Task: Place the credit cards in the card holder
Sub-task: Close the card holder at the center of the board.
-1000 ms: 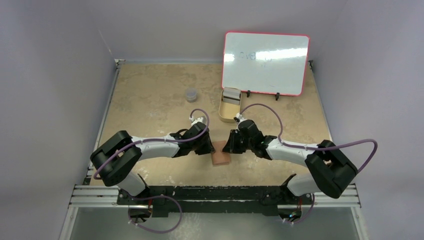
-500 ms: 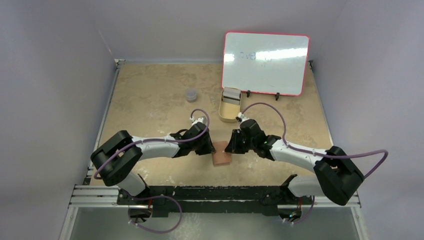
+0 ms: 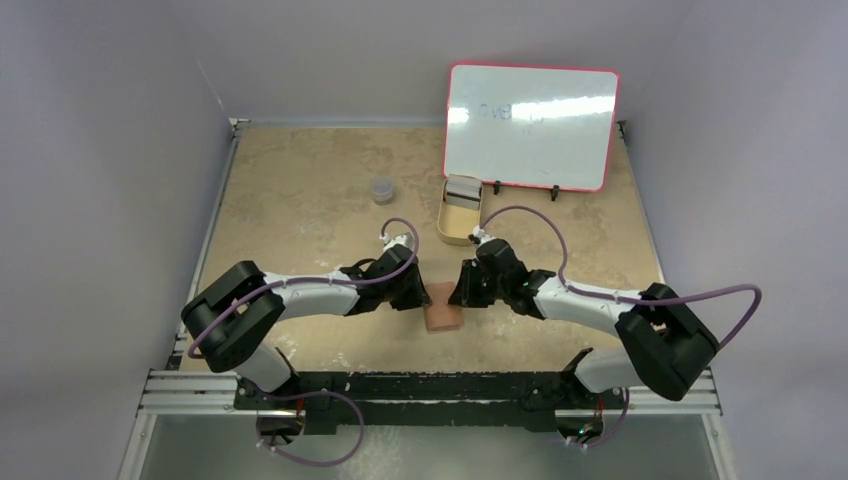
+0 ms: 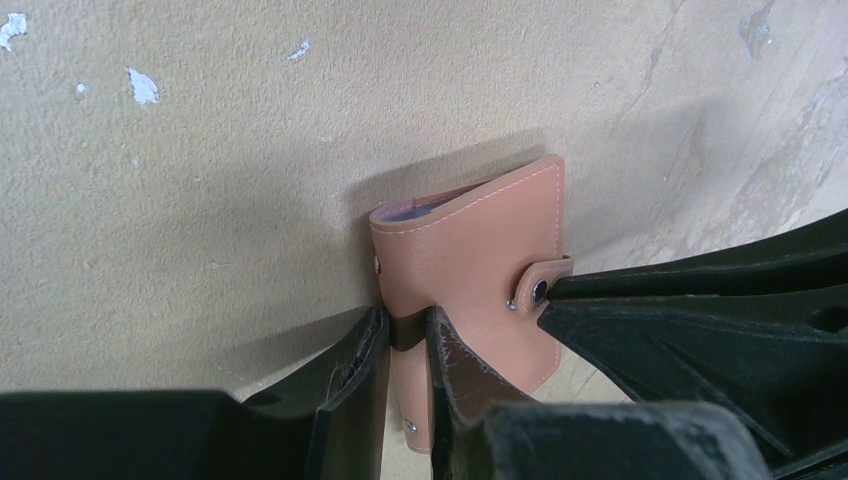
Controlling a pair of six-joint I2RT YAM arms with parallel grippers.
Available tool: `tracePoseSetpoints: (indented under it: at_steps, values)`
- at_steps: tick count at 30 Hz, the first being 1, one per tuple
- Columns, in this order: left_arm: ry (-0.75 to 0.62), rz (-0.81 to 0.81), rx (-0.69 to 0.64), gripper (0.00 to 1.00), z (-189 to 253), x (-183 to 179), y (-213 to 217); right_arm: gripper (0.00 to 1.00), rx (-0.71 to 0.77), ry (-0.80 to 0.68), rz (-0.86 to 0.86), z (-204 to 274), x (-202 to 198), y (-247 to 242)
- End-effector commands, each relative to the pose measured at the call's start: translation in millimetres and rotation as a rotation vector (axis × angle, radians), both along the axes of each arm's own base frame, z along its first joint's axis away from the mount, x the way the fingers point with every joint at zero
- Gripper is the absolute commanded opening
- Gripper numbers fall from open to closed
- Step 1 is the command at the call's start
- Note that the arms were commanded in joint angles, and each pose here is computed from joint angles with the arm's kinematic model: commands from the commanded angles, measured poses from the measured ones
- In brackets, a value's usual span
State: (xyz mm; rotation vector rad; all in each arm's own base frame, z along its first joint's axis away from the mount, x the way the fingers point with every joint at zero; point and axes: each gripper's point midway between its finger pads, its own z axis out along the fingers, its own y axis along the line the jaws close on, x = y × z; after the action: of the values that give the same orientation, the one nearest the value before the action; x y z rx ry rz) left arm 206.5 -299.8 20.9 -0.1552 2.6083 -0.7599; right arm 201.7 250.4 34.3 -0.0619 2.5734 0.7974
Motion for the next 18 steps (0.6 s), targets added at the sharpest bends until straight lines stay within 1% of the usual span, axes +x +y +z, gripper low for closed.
tracePoseSetpoints:
  at_steps: [1,11,15,18]
  values:
    - [-0.005,-0.009,-0.012,0.17,-0.5,-0.3,-3.4,0.16,0.011,-0.063,0.003,7.2,12.7,6.6]
    - [-0.001,-0.011,-0.010,0.16,-1.6,-0.8,-3.9,0.14,-0.004,-0.060,0.029,6.5,11.3,6.7]
    - [-0.008,-0.011,-0.010,0.16,1.1,0.7,-4.3,0.15,0.026,-0.046,0.069,18.9,2.8,10.1]
    - [-0.018,-0.010,0.001,0.16,3.8,3.4,-3.2,0.16,0.010,-0.071,0.016,27.1,10.7,2.5]
